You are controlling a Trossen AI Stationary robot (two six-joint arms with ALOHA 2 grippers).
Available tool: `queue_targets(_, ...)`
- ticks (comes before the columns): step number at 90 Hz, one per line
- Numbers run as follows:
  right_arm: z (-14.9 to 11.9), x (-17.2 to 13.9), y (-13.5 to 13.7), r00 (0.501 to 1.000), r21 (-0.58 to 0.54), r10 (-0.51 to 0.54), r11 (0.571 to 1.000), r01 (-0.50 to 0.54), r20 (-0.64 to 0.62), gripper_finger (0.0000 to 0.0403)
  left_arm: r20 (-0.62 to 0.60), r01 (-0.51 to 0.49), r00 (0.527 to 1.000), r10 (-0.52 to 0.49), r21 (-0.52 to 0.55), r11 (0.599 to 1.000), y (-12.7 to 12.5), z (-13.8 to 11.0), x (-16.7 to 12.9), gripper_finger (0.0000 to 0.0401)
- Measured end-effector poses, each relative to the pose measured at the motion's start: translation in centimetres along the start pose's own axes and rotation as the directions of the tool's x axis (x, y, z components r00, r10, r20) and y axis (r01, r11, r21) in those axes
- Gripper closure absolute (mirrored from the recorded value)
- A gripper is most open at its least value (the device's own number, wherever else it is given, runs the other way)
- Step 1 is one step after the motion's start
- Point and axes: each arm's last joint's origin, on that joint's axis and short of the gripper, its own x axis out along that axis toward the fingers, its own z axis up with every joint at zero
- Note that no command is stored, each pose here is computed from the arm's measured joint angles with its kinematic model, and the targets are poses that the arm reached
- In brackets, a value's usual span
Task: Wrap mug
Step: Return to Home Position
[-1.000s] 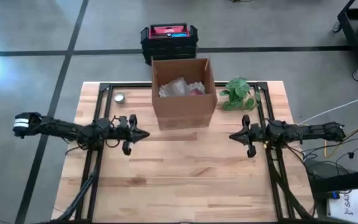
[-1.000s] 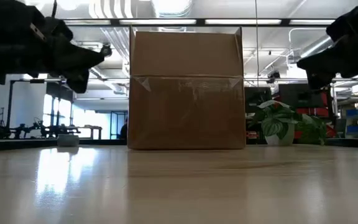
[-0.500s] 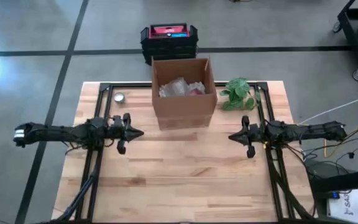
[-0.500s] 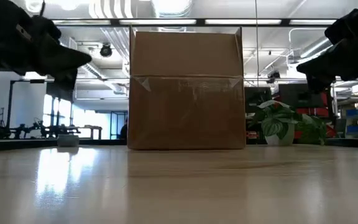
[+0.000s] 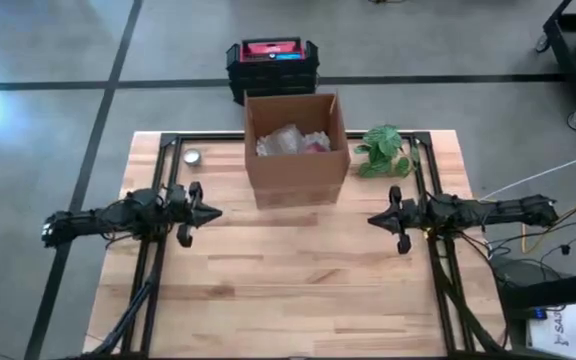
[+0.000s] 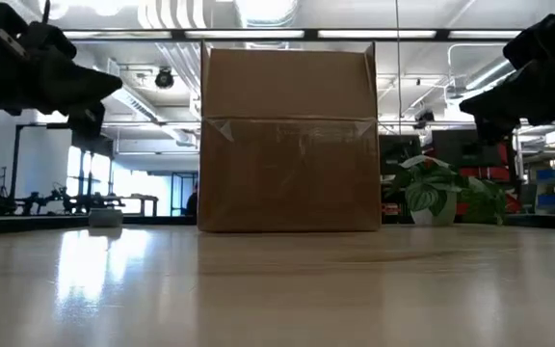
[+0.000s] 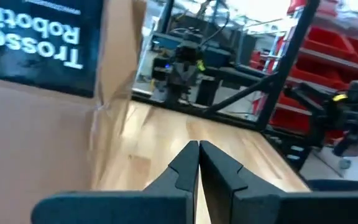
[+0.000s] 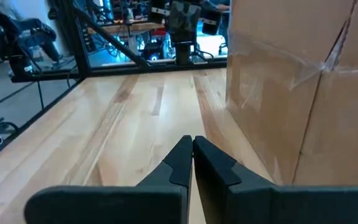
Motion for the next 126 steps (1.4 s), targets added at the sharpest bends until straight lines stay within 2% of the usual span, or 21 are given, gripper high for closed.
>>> queue_targets(16, 0.0, 0.0, 0.0, 1.000, 0.003, 0.000, 1.000, 0.000, 0.001, 0.0403, 0.006, -0.077, 0.997, 0.077, 0.032, 0.996, 0.3, -0.1, 0.0, 0.0401)
queue_targets(126, 0.0, 0.0, 0.0, 1.000, 0.004, 0.000, 1.000, 0.000, 0.001, 0.0403, -0.168, -0.124, 0.978, 0.127, 0.029, 0.992, 0.8, -1.5, 1.0, 0.0401)
